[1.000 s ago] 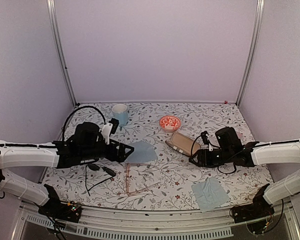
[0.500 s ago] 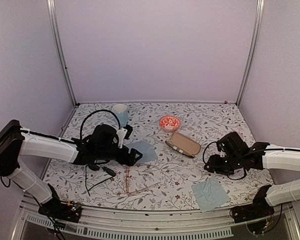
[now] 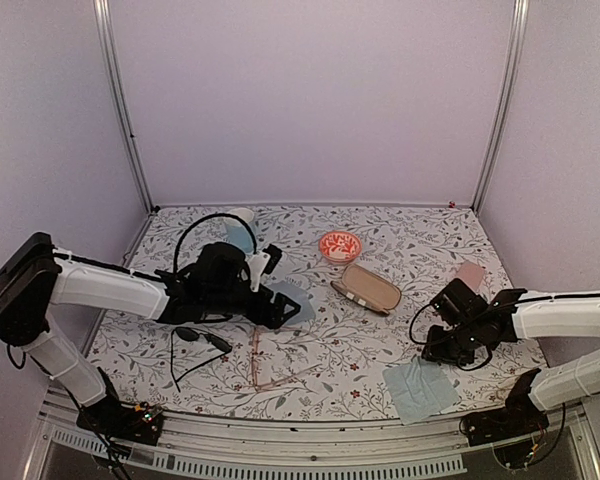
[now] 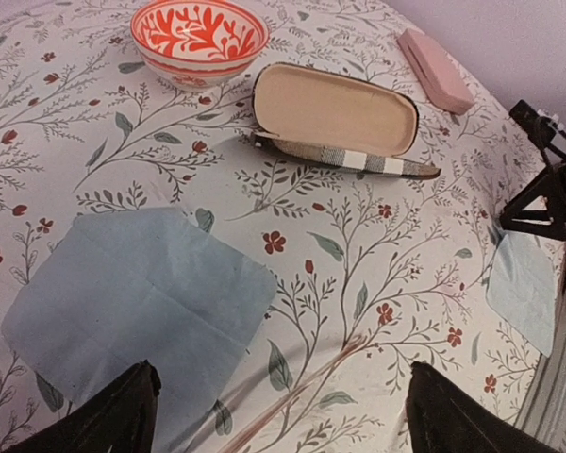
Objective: Organize the sunglasses
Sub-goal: Move the glasses cleaning cloth to the center of the board.
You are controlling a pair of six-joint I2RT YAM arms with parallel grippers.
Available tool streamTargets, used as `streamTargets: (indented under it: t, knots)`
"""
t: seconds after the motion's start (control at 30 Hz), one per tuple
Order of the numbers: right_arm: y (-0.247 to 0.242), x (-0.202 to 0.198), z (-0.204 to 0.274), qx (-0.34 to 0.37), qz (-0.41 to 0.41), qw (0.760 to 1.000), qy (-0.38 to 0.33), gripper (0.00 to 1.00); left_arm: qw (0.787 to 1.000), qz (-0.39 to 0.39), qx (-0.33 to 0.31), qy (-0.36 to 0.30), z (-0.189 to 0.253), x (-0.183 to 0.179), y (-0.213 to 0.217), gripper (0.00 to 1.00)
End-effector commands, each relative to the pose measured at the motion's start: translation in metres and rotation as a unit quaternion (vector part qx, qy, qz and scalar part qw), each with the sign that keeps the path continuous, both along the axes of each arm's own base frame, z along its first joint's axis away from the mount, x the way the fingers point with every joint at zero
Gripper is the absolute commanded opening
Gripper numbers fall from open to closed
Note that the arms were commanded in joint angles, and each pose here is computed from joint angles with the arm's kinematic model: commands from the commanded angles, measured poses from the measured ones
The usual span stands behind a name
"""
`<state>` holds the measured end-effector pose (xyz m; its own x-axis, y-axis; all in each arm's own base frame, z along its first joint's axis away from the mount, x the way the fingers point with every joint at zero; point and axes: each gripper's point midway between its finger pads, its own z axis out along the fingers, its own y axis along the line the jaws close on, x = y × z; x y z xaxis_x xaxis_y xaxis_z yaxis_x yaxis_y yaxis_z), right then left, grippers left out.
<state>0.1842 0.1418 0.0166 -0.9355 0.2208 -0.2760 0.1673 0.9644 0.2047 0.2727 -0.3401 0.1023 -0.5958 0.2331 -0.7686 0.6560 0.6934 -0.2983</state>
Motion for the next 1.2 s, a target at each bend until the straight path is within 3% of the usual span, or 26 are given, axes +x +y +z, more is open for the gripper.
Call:
streamTargets:
  t: [0.0,0.2,0.43,0.67,1.0,1.17]
  knots:
    - [0.008,-0.005,-0.004,0.001,0.017,1.000,0.005,0.41,1.000,-0.019,-0.009,-0.009,0.005,-0.001,-0.012,0.92]
    - [0.014,-0.006,-0.009,-0.014,0.034,0.999,0.018,0.32,1.000,-0.022,-0.009,-0.006,0.004,-0.003,-0.012,0.92]
    - [0.024,-0.001,-0.009,-0.025,0.052,0.998,0.013,0.14,1.000,-0.016,-0.003,-0.011,0.003,-0.005,-0.005,0.93]
    - [0.076,0.031,0.012,0.001,0.128,0.991,-0.040,0.01,1.000,0.004,0.009,-0.023,0.005,-0.003,0.007,0.92]
    - [0.207,0.055,0.004,0.006,0.355,0.933,-0.061,0.01,0.996,0.063,0.029,-0.052,0.019,0.007,0.038,0.93]
    - [0.222,0.063,0.009,0.006,0.369,0.926,-0.080,0.12,0.995,0.078,0.026,-0.052,0.021,0.008,0.045,0.93]
